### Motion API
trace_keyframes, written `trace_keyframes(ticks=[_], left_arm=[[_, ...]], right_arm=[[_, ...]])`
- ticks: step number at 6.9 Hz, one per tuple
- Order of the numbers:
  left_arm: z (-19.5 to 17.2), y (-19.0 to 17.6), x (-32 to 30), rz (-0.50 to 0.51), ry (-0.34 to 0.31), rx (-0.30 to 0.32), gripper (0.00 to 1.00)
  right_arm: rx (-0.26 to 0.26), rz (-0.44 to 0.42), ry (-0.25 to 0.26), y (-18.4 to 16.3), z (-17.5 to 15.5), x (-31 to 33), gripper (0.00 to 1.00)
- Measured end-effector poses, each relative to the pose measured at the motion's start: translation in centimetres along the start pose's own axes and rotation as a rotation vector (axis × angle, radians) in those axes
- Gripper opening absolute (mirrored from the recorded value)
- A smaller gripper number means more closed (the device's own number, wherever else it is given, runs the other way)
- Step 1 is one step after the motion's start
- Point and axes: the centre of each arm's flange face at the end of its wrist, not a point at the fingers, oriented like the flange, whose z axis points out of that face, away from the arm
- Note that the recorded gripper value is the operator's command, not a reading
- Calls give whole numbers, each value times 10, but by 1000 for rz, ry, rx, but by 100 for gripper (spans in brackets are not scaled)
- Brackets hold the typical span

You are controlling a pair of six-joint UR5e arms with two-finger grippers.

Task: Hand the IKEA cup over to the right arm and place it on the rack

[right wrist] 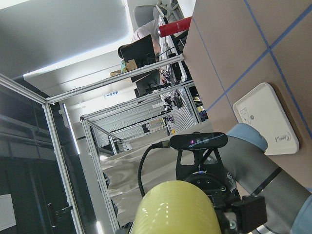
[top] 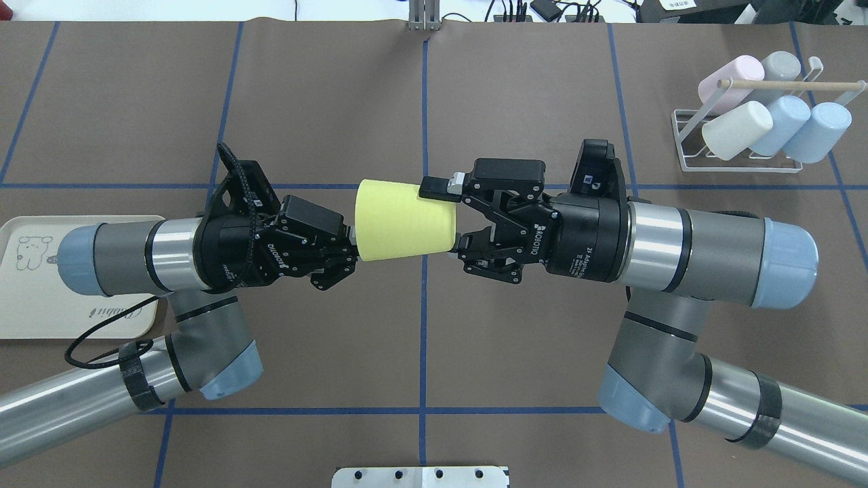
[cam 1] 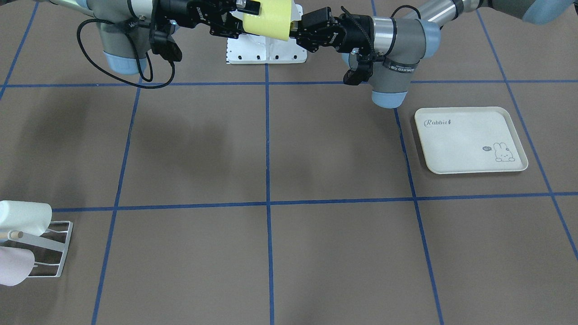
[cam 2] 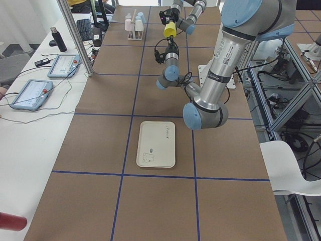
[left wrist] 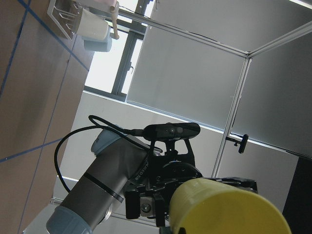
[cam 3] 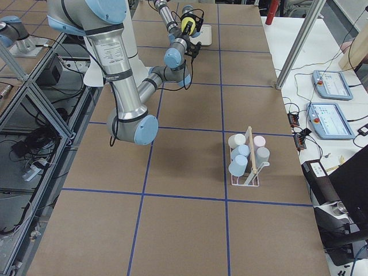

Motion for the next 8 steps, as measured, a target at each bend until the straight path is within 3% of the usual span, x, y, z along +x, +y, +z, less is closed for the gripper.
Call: trace_keyframes(ticks=[1,4,5,6,8], left_arm=[[-1,-1,0,0,2,4,98],[-10,-1,4,3,29,37,98],[-24,1,6,11,28,46,98],[-37,0,8,24,24,60,98],[-55,-13,18,54,14,100,98]], right_arm=[[-1,1,-1,0,0,0,0],[8,-3,-4,-3,-5,1,0],[33,-23,-4,-11,-12,1,0],[88,-75,18,-31,-21,5,0],[245,-241,148,-93,-40,18,0]])
